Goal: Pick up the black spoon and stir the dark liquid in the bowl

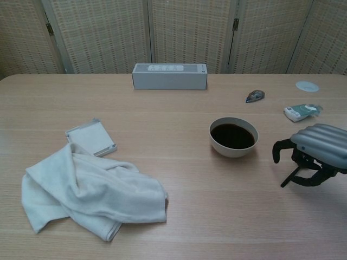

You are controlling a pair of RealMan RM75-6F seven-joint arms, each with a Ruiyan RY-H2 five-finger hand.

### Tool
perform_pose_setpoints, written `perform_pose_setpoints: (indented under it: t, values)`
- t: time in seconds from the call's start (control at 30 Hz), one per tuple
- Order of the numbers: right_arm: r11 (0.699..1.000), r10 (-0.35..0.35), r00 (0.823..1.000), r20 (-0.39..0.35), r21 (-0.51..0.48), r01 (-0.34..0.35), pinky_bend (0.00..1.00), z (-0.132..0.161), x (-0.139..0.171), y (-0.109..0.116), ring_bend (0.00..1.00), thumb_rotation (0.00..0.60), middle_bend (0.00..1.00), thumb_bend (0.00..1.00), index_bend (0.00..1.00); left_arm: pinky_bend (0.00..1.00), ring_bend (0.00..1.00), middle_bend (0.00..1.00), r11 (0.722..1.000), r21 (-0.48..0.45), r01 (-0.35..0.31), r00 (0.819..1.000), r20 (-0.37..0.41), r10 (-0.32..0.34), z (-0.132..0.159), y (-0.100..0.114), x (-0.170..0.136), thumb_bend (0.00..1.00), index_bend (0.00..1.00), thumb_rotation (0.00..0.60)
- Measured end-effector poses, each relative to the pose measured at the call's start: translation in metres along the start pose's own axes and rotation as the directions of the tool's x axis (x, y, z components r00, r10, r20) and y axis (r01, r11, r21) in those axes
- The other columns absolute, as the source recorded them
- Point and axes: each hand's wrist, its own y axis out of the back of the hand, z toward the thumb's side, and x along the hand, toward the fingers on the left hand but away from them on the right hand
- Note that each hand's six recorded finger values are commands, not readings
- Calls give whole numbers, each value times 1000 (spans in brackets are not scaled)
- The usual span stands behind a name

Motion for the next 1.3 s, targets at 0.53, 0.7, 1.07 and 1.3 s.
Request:
perform_pose_setpoints:
  t: [0.53, 0.7, 1.07, 1.3]
  values:
    - [993, 60, 998, -25, 100, -57, 1000, -3, -11, -13, 1000, 600, 891, 307, 489, 185, 162, 150, 1000, 1, 2, 1000, -11, -2, -2, -1, -3, 239, 208, 600]
    - [988, 60, 997, -43, 142, -54, 1000, -1, -15, -12, 1000, 600, 892, 311, 508, 185, 162, 149, 1000, 0, 5, 1000, -14, -5, -3, -2, -3, 239, 208, 600]
    - [964, 53, 996, -75, 263, -31, 1000, 2, -16, -12, 1000, 600, 893, 312, 515, 185, 162, 149, 1000, -1, 10, 1000, -15, -10, -4, -4, -2, 239, 208, 600]
    - [950, 60, 994, -96, 311, -27, 1000, 8, -20, -13, 1000, 600, 893, 312, 517, 185, 162, 150, 1000, -3, 11, 1000, -20, -11, -6, -6, -3, 239, 208, 600]
